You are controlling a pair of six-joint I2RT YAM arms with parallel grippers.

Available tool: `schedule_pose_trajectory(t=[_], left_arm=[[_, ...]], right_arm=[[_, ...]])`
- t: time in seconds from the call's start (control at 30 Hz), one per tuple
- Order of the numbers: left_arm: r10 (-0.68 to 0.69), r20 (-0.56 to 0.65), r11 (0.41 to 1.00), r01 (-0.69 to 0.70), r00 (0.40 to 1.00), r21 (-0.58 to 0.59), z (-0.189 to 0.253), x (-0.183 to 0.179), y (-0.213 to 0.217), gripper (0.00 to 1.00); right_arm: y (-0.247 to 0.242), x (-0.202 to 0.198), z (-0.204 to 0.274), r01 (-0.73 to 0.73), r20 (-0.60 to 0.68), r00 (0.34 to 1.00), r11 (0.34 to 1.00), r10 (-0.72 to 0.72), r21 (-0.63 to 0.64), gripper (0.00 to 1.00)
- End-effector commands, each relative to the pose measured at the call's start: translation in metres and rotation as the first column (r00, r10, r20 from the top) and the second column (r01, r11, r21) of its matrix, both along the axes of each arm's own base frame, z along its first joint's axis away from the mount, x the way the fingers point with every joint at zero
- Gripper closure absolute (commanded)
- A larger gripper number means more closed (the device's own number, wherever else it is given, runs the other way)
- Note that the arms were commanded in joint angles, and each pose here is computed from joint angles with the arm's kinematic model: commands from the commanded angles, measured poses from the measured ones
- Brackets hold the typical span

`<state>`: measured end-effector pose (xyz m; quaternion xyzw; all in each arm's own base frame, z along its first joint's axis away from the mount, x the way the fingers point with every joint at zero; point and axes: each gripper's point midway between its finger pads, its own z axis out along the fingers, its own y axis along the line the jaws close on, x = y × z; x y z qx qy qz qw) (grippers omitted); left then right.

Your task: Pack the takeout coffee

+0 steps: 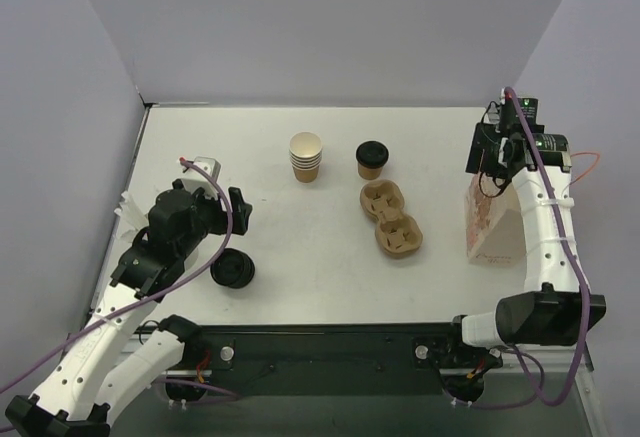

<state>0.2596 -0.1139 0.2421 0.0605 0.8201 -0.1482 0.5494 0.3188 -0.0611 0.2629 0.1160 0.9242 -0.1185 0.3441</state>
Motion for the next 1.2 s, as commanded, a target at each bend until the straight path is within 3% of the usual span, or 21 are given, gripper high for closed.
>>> schedule_pose_trajectory(t=[0.0,0.17,0.2,0.3,0.43,0.63,0.9,0.97,1.07,1.17], left_arm=[[-0.011,0.035,1.000,0.011,0.999,-0.006,0.009,0.000,-0.002,0.03],[-0.001,0.028,1.000,0.001,1.000,0.001,0.008,0.000,0.000,0.03],[-0.005,0.026,1.000,0.005,1.000,0.000,0.007,0.000,-0.001,0.03],[-0.017,0.025,1.000,0.017,1.000,-0.004,0.007,0.000,-0.003,0.03],[-0.020,0.027,1.000,0.020,0.999,-0.005,0.007,-0.001,-0.003,0.03],[-0.027,0.023,1.000,0.027,0.999,-0.005,0.007,-0.001,-0.005,0.03],[-0.024,0.027,1.000,0.024,0.999,-0.005,0.007,-0.001,-0.005,0.03],[-0.023,0.027,1.000,0.023,0.999,-0.005,0.007,-0.001,-0.004,0.03],[-0.016,0.025,1.000,0.016,1.000,-0.001,0.006,-0.001,-0.003,0.03],[0.004,0.030,1.000,-0.004,1.000,0.005,0.007,0.000,0.001,0.03]], right_arm=[[-0.005,0.002,-0.002,-0.028,-0.024,0.999,0.999,0.029,0.039,0.44],[-0.010,0.010,-0.016,-0.033,-0.073,0.997,0.998,0.037,0.045,0.61],[-0.010,0.010,-0.016,-0.046,-0.075,0.996,0.998,0.049,0.047,0.71],[-0.013,0.008,-0.013,-0.045,-0.073,0.996,0.999,0.047,0.025,0.87],[-0.022,0.005,0.005,-0.041,-0.039,0.998,0.998,0.040,-0.039,0.99],[-0.027,-0.008,0.047,-0.040,0.053,0.997,0.991,0.047,-0.127,1.00],[-0.007,-0.028,0.107,-0.136,0.149,0.973,0.958,0.178,-0.254,1.00],[0.017,-0.027,0.127,-0.214,0.213,0.939,0.943,0.270,-0.253,1.00],[0.063,-0.028,0.150,-0.399,0.325,0.832,0.892,0.450,-0.213,1.00],[0.112,-0.037,0.161,-0.580,0.417,0.675,0.787,0.609,-0.209,1.00]])
